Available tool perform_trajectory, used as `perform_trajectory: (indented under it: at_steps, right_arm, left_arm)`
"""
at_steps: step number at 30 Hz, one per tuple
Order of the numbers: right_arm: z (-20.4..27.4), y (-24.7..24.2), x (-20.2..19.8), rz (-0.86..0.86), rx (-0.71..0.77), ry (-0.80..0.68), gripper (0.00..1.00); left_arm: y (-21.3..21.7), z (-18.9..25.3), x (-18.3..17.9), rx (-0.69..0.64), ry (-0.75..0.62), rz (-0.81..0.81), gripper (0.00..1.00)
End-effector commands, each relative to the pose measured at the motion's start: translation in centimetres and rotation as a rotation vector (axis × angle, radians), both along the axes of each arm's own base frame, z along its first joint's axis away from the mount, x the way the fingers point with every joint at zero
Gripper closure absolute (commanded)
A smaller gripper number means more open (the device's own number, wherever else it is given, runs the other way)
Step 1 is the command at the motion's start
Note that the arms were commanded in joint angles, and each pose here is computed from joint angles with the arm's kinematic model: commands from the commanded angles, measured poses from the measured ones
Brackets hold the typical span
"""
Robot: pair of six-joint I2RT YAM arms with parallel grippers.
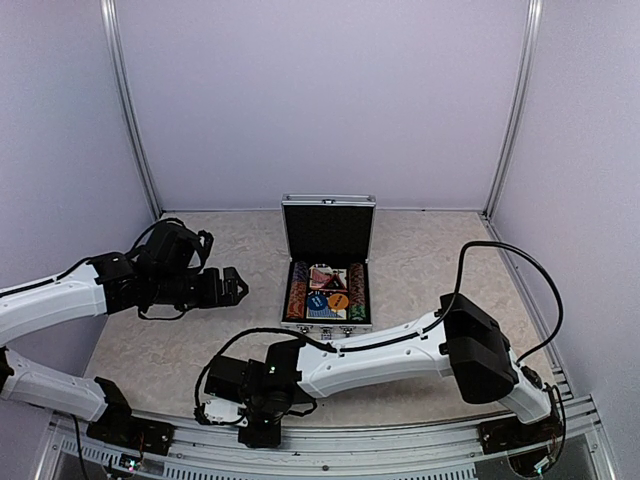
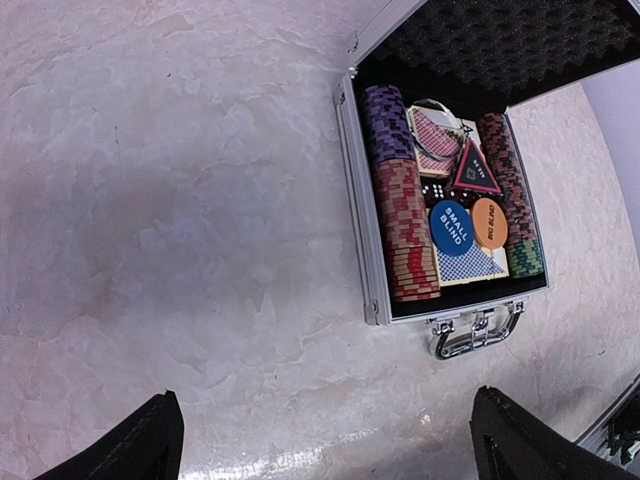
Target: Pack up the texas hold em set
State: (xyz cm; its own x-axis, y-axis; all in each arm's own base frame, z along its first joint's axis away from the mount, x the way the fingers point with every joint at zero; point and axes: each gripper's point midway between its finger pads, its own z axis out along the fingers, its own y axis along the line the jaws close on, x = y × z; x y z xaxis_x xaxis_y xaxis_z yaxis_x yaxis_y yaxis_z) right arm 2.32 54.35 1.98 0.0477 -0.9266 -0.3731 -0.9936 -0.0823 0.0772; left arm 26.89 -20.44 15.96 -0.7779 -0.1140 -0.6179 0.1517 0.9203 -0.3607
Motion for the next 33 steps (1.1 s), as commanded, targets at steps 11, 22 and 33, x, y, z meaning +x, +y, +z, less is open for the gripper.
perform_trajectory:
  at_steps: [11, 22, 33]
  right_arm:
    - [-1.3, -2.1, -0.7, 0.011, -0.090, -0.021, 0.50]
    - [-0.9, -1.8, 0.1, -0.009, -0.080, -0.065, 0.61]
    - [1.4, -1.1, 0.4, -0.021, -0.015, -0.088, 0.63]
  left_arm:
    - [0.3, 0.5, 0.1, -0.011, -0.024, -0.006, 0.01]
    - [0.4, 0.0, -0.2, -0.018, -0.016, -0.007, 0.01]
    - [0.4, -0.2, -0.3, -0.026, -0.011, -0.010, 0.01]
